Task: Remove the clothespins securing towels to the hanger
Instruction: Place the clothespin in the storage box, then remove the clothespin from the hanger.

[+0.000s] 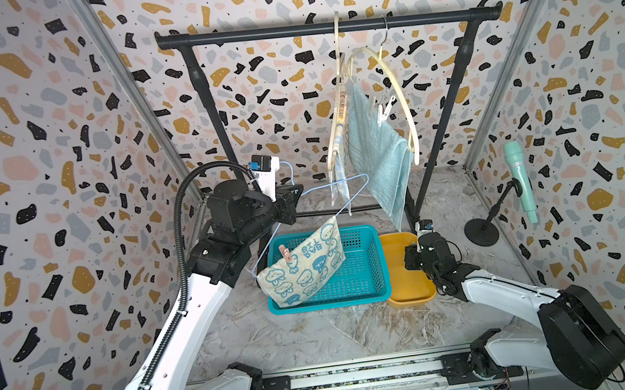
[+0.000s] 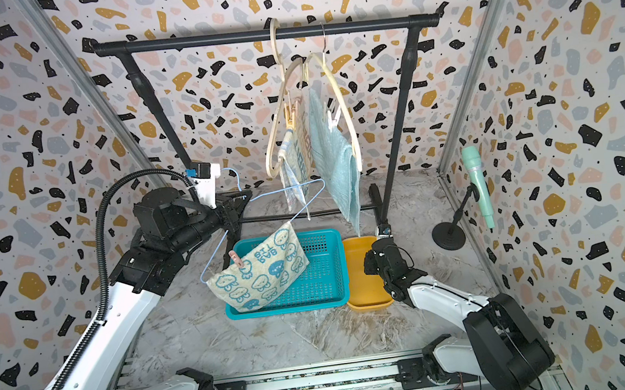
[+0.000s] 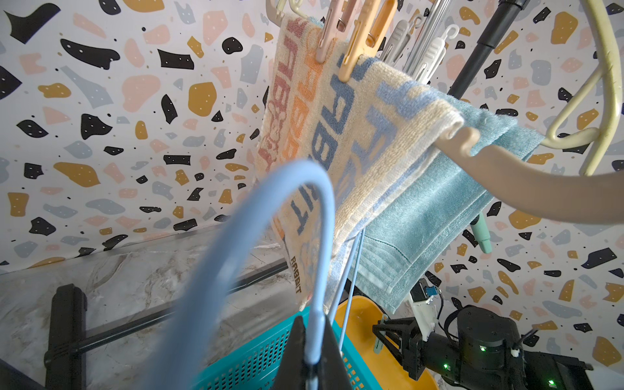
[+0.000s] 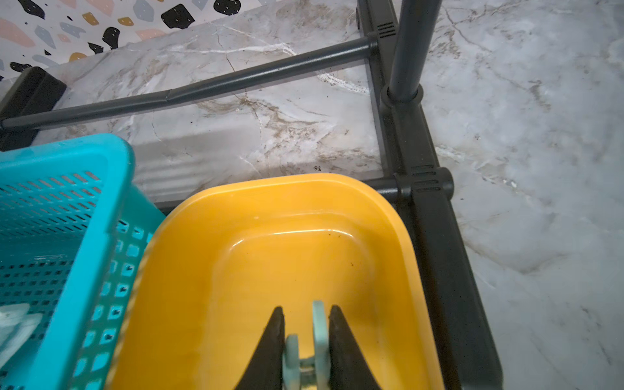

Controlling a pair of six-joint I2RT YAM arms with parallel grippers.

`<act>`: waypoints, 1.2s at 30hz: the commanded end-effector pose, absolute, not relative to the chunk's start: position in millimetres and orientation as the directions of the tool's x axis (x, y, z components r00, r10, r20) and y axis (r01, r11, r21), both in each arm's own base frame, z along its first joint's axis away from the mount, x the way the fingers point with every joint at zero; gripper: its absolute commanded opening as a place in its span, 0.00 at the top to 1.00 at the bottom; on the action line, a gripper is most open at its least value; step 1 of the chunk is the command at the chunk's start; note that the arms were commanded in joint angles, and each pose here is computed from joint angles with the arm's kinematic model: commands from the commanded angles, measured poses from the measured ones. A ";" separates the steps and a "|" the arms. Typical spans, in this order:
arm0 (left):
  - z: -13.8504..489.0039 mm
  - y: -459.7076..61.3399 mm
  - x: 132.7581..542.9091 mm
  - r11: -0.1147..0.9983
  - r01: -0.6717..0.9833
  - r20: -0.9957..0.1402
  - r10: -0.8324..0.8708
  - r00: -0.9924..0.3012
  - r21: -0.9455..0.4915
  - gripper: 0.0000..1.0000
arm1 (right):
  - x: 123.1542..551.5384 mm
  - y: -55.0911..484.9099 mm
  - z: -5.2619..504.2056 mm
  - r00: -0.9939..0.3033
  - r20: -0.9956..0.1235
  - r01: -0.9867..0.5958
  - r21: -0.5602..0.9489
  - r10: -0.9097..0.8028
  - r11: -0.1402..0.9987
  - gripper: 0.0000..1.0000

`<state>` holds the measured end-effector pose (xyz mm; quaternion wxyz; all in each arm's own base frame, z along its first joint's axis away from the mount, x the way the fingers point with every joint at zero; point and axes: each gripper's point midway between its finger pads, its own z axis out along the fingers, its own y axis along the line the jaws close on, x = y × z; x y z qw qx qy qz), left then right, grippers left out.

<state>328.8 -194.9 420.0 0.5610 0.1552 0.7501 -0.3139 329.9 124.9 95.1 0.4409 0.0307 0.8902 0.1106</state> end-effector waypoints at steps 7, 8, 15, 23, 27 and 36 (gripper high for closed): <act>447.4 -197.7 326.1 0.733 0.618 -0.954 -0.159 -0.253 -0.285 1.00 | 349.6 136.4 119.3 -0.565 -0.803 -0.061 0.271 0.191 0.961 0.52; 446.9 -197.9 326.6 0.733 0.618 -0.954 -0.158 -0.253 -0.286 1.00 | 350.5 136.2 121.0 -0.561 -0.805 -0.060 0.272 0.193 0.960 0.51; 442.8 -199.0 328.2 0.734 0.617 -0.954 -0.150 -0.261 -0.284 1.00 | 345.6 147.6 151.6 -0.524 -0.836 -0.150 0.280 0.164 0.948 0.50; 435.0 -202.6 329.6 0.726 0.625 -0.951 -0.132 -0.281 -0.286 1.00 | 302.6 193.3 208.9 -0.407 -0.913 -0.462 0.215 0.009 0.860 0.49; 432.1 -207.4 329.4 0.710 0.642 -0.949 -0.122 -0.292 -0.289 1.00 | 268.0 222.7 242.9 -0.313 -0.950 -0.645 0.196 -0.021 0.738 0.47; 433.3 -213.8 323.9 0.673 0.674 -0.945 -0.127 -0.301 -0.305 1.00 | 218.3 261.8 299.4 -0.166 -0.986 -0.864 0.135 -0.021 0.484 0.46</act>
